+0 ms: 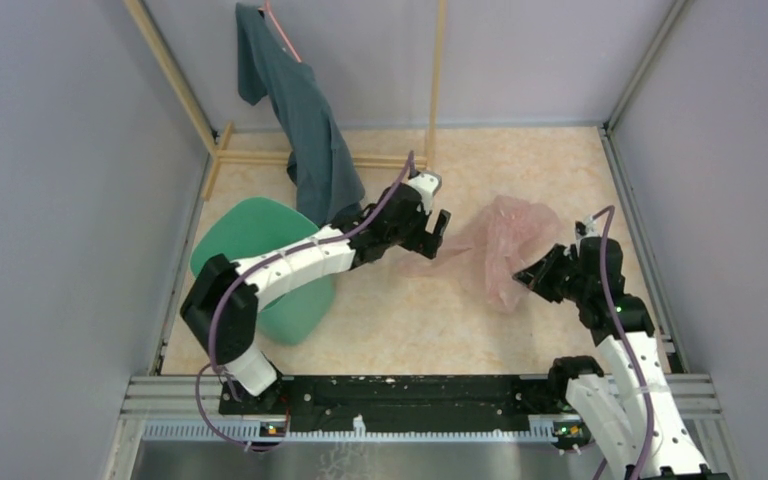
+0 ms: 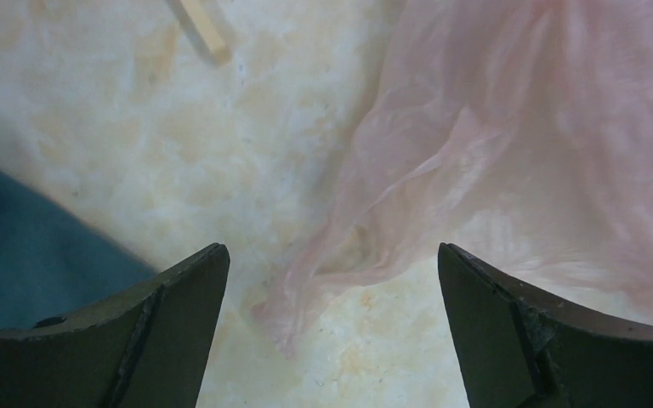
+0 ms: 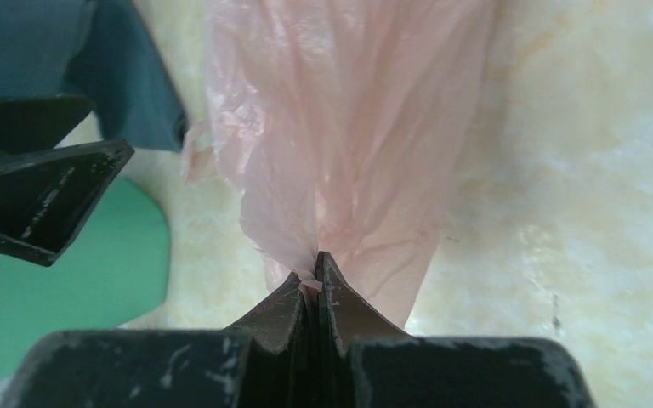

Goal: Put the trash bags into the trash bin

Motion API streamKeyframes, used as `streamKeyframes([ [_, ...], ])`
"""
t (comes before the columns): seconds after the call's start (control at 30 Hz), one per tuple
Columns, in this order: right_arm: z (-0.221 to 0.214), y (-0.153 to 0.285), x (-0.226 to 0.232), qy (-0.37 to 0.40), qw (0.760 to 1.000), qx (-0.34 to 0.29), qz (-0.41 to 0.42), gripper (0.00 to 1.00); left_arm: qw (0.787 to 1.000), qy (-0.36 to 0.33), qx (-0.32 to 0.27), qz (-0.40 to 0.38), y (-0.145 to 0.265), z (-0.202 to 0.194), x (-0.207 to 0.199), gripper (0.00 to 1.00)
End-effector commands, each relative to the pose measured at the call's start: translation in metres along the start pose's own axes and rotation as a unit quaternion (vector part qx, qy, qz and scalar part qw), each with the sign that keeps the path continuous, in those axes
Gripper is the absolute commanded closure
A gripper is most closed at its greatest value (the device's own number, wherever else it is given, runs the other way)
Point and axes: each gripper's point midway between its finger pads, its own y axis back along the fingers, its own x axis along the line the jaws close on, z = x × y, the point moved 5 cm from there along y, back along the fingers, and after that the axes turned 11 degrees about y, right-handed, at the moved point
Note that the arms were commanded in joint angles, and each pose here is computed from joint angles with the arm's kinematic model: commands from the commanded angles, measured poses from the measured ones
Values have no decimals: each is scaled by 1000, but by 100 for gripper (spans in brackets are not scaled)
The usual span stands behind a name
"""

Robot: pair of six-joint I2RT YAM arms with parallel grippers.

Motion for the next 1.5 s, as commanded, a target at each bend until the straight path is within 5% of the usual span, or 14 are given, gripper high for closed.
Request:
streamKeyframes([
  [0.0,-6,0,-23,-6,997,-7,-77,100,996,14,59,69,-18,-19,15,2],
  [0.37,5,11,-23,24,995,-31,-97,100,987,29,140,71,-48,-73,21,4],
  [0.57,-1,12,-22,15,996,-30,-87,100,989,36,145,15,-50,-88,10,35],
  [0.77,-5,11,-21,14,997,-15,-75,100,986,47,157,-11,-44,-98,5,10],
  [1.07,-13,13,-16,18,999,-6,-49,100,980,62,189,-16,-42,-115,3,8],
  [1.17,-16,13,-18,17,998,1,-53,100,980,65,189,23,-39,-122,15,19],
  [1.47,-41,7,-33,-11,997,37,-74,100,977,94,169,88,-15,-121,32,88],
])
